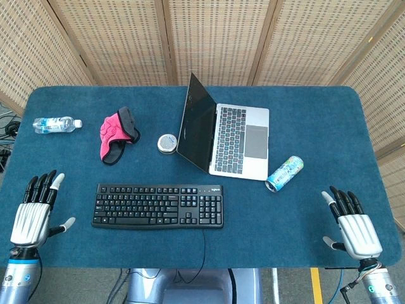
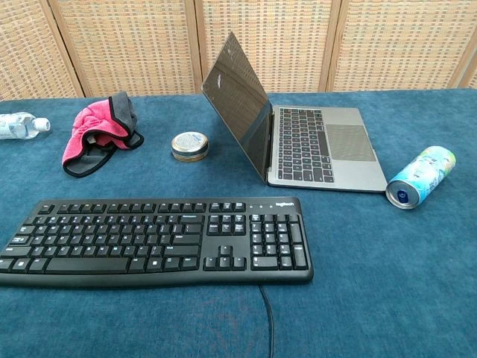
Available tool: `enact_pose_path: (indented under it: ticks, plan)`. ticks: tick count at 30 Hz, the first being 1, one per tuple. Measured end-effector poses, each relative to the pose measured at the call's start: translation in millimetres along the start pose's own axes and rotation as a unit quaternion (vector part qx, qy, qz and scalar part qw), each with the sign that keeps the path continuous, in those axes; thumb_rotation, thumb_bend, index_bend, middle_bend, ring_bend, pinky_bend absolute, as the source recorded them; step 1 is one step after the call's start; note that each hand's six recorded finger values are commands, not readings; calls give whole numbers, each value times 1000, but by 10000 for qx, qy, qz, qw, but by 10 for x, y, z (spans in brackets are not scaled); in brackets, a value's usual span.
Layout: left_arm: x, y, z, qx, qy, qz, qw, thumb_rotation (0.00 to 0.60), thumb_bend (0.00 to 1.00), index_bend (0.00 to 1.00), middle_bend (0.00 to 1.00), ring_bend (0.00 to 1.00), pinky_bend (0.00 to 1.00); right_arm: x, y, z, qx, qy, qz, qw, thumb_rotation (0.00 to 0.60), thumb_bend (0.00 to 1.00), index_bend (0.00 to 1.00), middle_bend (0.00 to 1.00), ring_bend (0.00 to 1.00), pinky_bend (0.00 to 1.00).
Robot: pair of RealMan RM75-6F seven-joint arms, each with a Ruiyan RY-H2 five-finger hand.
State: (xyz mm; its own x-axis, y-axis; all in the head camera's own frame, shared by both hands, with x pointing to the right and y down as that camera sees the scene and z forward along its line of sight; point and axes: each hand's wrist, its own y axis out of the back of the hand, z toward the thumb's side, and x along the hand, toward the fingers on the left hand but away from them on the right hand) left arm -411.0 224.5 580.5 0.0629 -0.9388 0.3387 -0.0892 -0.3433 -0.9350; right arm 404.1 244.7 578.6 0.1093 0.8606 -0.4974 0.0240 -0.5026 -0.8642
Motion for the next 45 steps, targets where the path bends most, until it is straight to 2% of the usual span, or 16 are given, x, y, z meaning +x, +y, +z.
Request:
enact_pose_path:
  ticks: [33, 35, 37, 39, 41, 45]
  plan:
    - [0, -16, 17, -30, -6, -82, 10000, 600, 17, 0, 0, 9, 2, -6, 5, -20, -12, -46, -7, 10000, 600, 17, 0, 0, 0, 0]
    - [9, -21, 31, -38, -11, -90, 10000, 600, 62, 0, 55, 99, 50, -8, 9, -30, -22, -63, -12, 10000, 600, 19, 0, 0, 0, 0]
    - [19, -22, 44, -64, 0, -99, 9999, 600, 144, 0, 245, 296, 171, -10, 11, -37, -28, -77, -13, 10000, 600, 19, 0, 0, 0, 0]
    - [32, -21, 62, -90, 3, -109, 9999, 600, 218, 0, 371, 405, 232, -9, 13, -37, -31, -79, -14, 10000, 600, 21, 0, 0, 0, 0]
    - [48, -27, 85, -100, -17, -158, 9998, 600, 331, 0, 456, 481, 265, -7, 13, -31, -28, -68, -16, 10000, 600, 23, 0, 0, 0, 0]
    - [88, -31, 145, -58, -65, -330, 9994, 600, 645, 0, 585, 609, 334, -4, 7, -27, -25, -63, -4, 10000, 600, 22, 0, 0, 0, 0]
